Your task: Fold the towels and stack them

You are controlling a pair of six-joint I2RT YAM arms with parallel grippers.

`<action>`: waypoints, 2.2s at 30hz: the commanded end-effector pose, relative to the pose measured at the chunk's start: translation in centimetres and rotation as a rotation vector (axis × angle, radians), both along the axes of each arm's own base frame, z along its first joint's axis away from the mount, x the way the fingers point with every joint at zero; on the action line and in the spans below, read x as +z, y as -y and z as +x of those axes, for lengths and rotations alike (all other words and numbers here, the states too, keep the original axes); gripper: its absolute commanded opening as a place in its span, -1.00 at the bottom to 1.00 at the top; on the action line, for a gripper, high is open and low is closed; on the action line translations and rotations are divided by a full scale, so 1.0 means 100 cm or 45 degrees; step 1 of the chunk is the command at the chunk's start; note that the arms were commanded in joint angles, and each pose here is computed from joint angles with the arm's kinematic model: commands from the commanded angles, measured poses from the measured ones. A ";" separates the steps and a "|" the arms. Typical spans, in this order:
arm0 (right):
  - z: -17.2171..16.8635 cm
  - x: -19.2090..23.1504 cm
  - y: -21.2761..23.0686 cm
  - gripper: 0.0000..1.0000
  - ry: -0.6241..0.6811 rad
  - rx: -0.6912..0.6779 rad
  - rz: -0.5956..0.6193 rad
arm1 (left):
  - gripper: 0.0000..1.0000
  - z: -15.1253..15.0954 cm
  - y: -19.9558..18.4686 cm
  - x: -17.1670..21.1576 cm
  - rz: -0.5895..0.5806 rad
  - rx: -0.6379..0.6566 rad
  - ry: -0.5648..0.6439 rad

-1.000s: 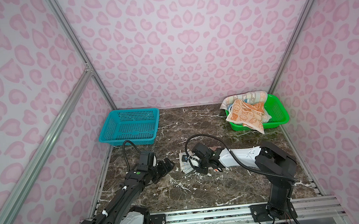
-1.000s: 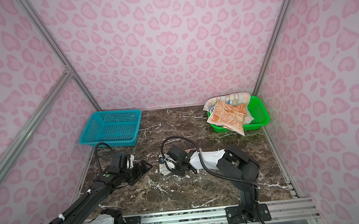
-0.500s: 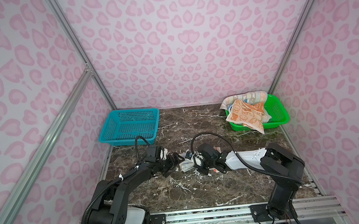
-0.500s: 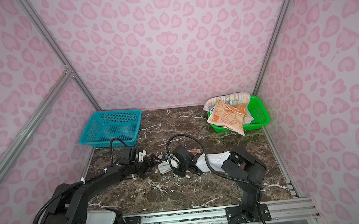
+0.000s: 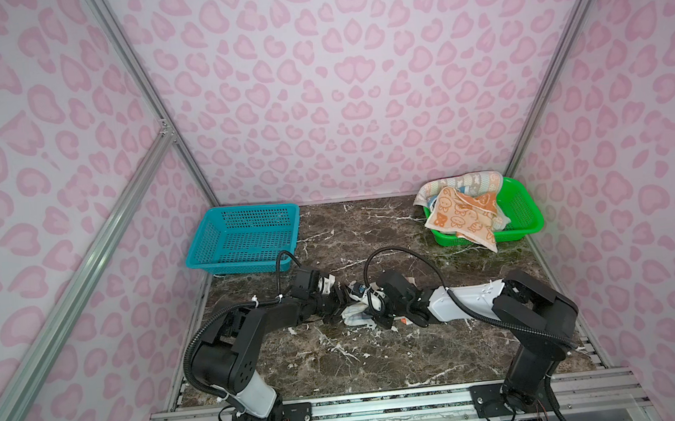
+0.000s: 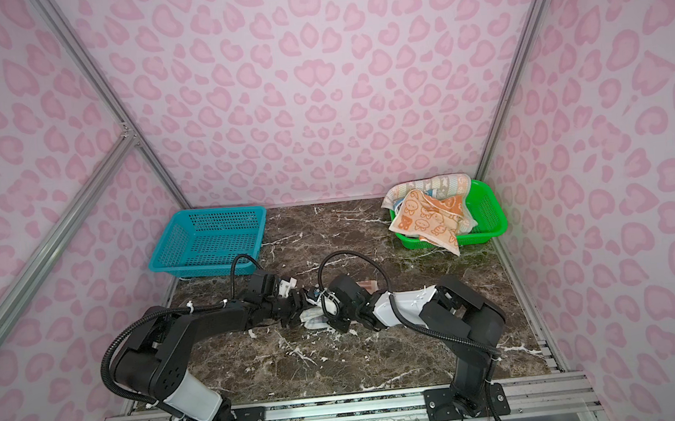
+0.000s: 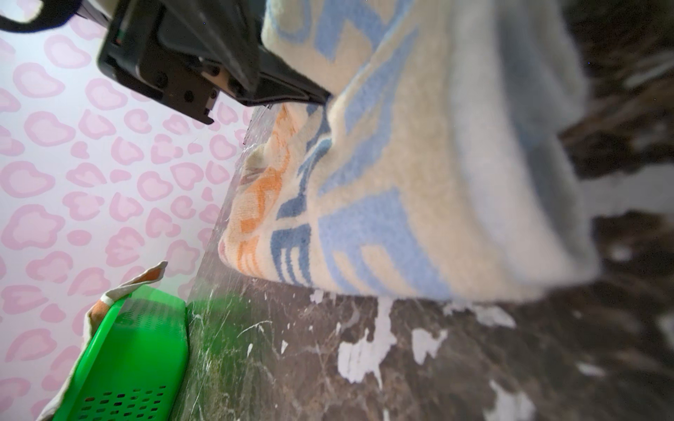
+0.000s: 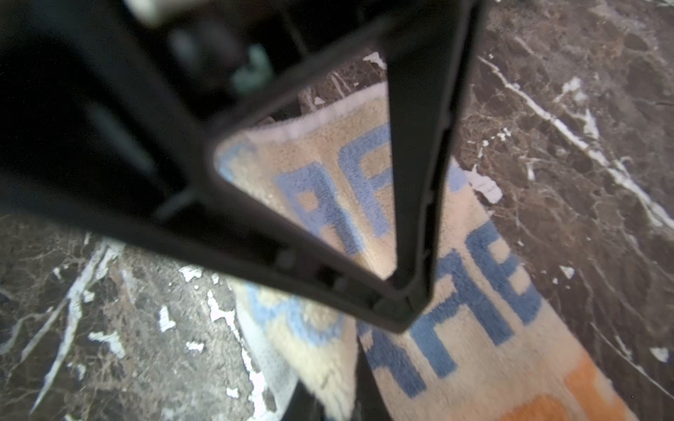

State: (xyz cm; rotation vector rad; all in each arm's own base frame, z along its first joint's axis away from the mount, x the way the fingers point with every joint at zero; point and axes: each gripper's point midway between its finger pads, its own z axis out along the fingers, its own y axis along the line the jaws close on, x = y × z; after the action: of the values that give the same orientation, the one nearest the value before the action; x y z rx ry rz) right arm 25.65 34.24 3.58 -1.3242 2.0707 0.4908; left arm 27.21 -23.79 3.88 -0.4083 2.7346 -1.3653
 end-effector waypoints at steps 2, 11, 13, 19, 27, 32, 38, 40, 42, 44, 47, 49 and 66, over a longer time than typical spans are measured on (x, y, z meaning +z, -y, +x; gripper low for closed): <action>-0.001 -0.002 0.003 -0.58 -0.005 -0.006 -0.018 | 0.56 -0.016 -0.020 -0.017 0.156 0.014 -0.083; -0.013 -0.010 0.019 -0.10 0.029 0.088 -0.258 | 0.89 -0.030 -0.060 -0.001 0.276 0.056 -0.051; -0.018 -0.013 0.020 0.05 0.063 0.132 -0.323 | 0.92 -0.028 -0.064 0.005 0.288 0.066 -0.034; -0.017 -0.020 0.010 0.59 0.100 0.179 -0.378 | 0.98 -0.022 -0.081 0.017 0.370 0.116 0.007; -0.011 -0.041 0.008 0.33 0.129 0.249 -0.524 | 1.00 -0.028 -0.097 0.014 0.380 0.178 -0.011; -0.013 -0.048 0.016 0.01 0.138 0.277 -0.578 | 1.00 -0.033 -0.097 0.010 0.364 0.176 -0.022; -0.018 -0.043 0.005 -0.66 0.096 0.262 -0.440 | 1.00 -0.032 -0.087 0.006 0.282 0.183 -0.055; -0.017 -0.037 -0.002 -0.81 0.100 0.240 -0.367 | 1.00 -0.028 -0.080 0.007 0.220 0.194 -0.054; -0.017 -0.031 -0.009 -0.93 0.097 0.222 -0.296 | 1.00 -0.022 -0.075 0.008 0.166 0.218 -0.053; -0.016 -0.027 -0.014 -0.99 0.094 0.202 -0.242 | 1.00 -0.017 -0.069 0.008 0.147 0.216 -0.053; -0.013 -0.020 -0.020 -1.00 0.083 0.171 -0.166 | 1.00 -0.009 -0.060 0.009 0.109 0.229 -0.054; -0.011 -0.014 -0.023 -1.00 0.078 0.152 -0.113 | 1.00 -0.008 -0.053 0.008 0.088 0.225 -0.067; 0.006 0.014 -0.025 -1.00 0.083 0.064 0.102 | 0.66 -0.011 -0.011 -0.012 0.072 0.161 -0.147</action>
State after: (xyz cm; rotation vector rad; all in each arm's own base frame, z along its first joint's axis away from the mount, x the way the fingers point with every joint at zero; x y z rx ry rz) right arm 25.30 34.91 2.88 -1.3952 2.0465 0.4709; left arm 28.13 -22.15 4.08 -0.6582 2.6731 -1.2848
